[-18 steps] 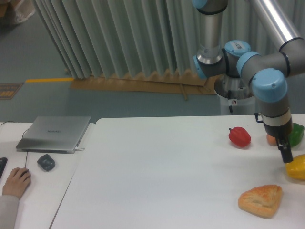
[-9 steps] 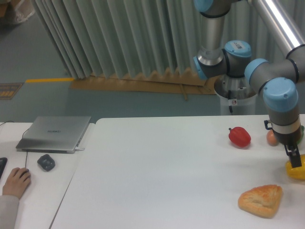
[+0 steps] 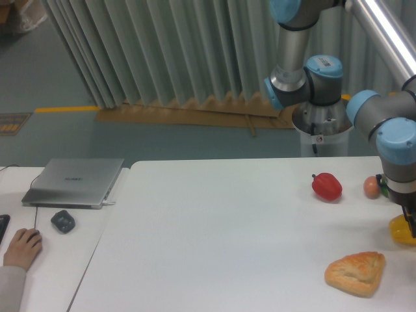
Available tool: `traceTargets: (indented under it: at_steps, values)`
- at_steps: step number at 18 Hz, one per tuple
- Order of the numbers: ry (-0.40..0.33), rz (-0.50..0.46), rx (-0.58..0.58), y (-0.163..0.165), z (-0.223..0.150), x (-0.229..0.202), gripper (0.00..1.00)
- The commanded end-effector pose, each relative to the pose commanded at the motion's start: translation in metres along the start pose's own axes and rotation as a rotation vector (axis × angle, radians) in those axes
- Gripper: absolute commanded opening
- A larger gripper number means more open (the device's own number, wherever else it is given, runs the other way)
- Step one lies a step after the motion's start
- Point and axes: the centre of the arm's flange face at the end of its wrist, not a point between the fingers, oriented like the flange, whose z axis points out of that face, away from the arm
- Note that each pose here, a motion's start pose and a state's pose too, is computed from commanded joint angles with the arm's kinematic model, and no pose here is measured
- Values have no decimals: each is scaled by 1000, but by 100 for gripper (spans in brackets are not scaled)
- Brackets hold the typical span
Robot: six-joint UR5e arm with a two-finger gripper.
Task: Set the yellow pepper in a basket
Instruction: 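Lower the open gripper down onto the yellow bell pepper, then close the gripper around the yellow bell pepper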
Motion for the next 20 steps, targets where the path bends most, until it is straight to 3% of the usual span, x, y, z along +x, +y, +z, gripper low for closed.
traceTargets:
  at_steps: [4, 9, 10, 13, 14, 16, 17, 18, 20]
  values:
    - [30, 7, -77, 4, 20, -6, 100]
    - [42, 6, -78, 2, 27, -6, 100]
    - [42, 3, -78, 2, 27, -6, 96]
    - [46, 1, -80, 0, 28, -6, 70]
    - [45, 2, -82, -1, 27, -6, 70]
    - [47, 1, -86, 0, 27, -6, 71]
    - [47, 4, -86, 0, 27, -6, 76]
    - [45, 11, -85, 1, 26, -6, 100]
    - [38, 5, -82, 6, 20, -6, 100]
